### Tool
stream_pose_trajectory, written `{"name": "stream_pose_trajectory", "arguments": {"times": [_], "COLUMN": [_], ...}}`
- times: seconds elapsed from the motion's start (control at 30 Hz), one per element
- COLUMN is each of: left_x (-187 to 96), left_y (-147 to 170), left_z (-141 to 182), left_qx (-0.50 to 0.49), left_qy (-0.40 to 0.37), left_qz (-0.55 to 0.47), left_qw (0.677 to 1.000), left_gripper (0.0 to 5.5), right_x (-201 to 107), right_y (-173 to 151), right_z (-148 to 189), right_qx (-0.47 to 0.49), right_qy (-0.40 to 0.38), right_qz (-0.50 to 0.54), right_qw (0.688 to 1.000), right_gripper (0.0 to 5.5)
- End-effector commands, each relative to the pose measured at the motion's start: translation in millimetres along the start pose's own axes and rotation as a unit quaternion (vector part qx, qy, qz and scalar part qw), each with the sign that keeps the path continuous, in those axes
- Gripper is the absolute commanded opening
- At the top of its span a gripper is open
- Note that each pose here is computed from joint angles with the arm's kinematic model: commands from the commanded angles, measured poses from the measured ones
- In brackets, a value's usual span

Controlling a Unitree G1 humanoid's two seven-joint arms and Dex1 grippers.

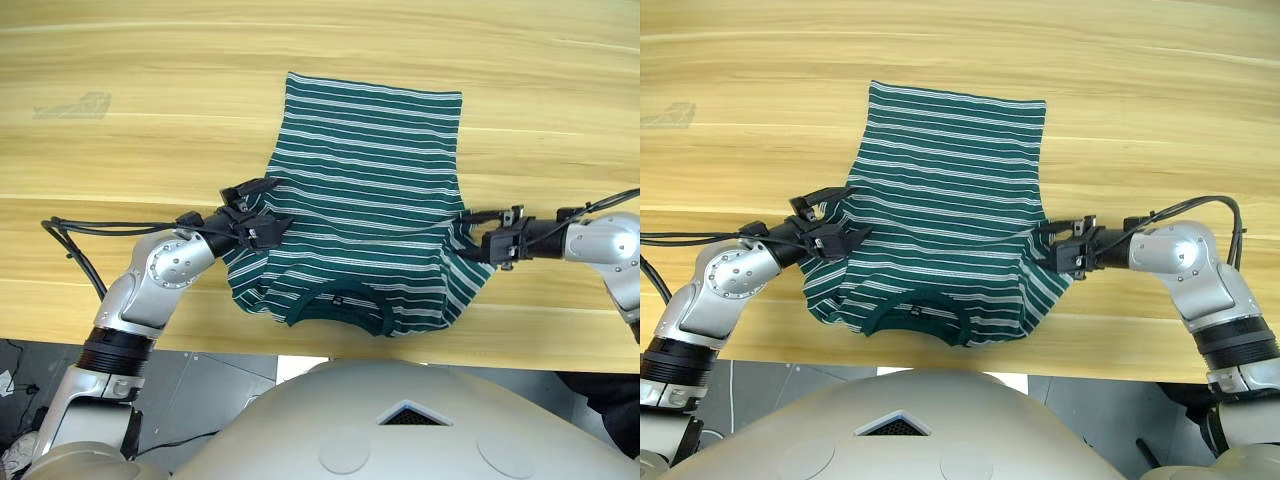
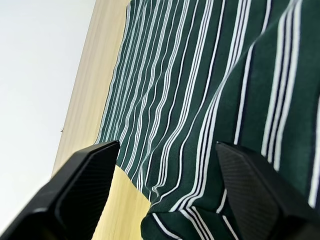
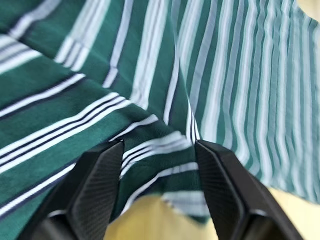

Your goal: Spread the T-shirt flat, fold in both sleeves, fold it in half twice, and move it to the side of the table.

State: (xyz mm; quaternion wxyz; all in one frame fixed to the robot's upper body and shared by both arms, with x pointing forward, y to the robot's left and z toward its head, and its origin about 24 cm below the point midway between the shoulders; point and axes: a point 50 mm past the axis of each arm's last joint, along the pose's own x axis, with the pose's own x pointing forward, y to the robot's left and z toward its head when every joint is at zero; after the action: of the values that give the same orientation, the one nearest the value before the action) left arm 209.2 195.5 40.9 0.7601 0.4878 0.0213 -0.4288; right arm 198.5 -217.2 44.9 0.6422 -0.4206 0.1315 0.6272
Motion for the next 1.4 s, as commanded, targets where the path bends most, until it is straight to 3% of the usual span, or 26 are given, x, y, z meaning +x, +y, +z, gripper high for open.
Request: {"name": "stream_pose_trajectory", "arguments": {"times": [0.03,0.13,0.47,0.6,0.93,1.1,1.4], "left_x": [-0.9,-1.6,-6.1,-10.0,-0.3,-2.8,-24.6], "left_y": [-0.8,-2.3,2.1,12.5,-33.6,-47.5,-48.4], "left_z": [-1.7,-1.3,-7.1,-8.3,-0.9,-9.6,-14.5], "left_qx": [0.0,-0.001,0.001,0.009,-0.028,-0.037,-0.034], "left_qy": [0.005,0.005,0.016,0.021,0.004,0.023,0.047], "left_qz": [0.0,-0.003,0.003,0.019,-0.042,-0.061,-0.059], "left_qw": [1.0,1.0,1.0,1.0,0.999,0.997,0.997], "left_gripper": [3.58,3.58,3.58,3.58,3.58,3.58,3.58], "right_x": [-11.5,-22.0,-45.8,-48.2,-54.0,-62.3,-62.0], "right_y": [-5.3,-14.8,-46.9,-58.5,-110.7,-120.6,-117.5], "right_z": [-10.8,-17.2,0.9,12.2,34.3,40.3,37.7], "right_qx": [0.022,0.016,0.006,0.014,-0.025,-0.029,-0.027], "right_qy": [0.038,0.064,0.023,-0.034,-0.105,-0.121,-0.115], "right_qz": [0.004,-0.017,-0.095,-0.133,-0.36,-0.415,-0.422], "right_qw": [0.999,0.998,0.995,0.99,0.926,0.901,0.899], "right_gripper": [2.65,2.65,2.65,2.65,2.65,2.65,2.65]}}
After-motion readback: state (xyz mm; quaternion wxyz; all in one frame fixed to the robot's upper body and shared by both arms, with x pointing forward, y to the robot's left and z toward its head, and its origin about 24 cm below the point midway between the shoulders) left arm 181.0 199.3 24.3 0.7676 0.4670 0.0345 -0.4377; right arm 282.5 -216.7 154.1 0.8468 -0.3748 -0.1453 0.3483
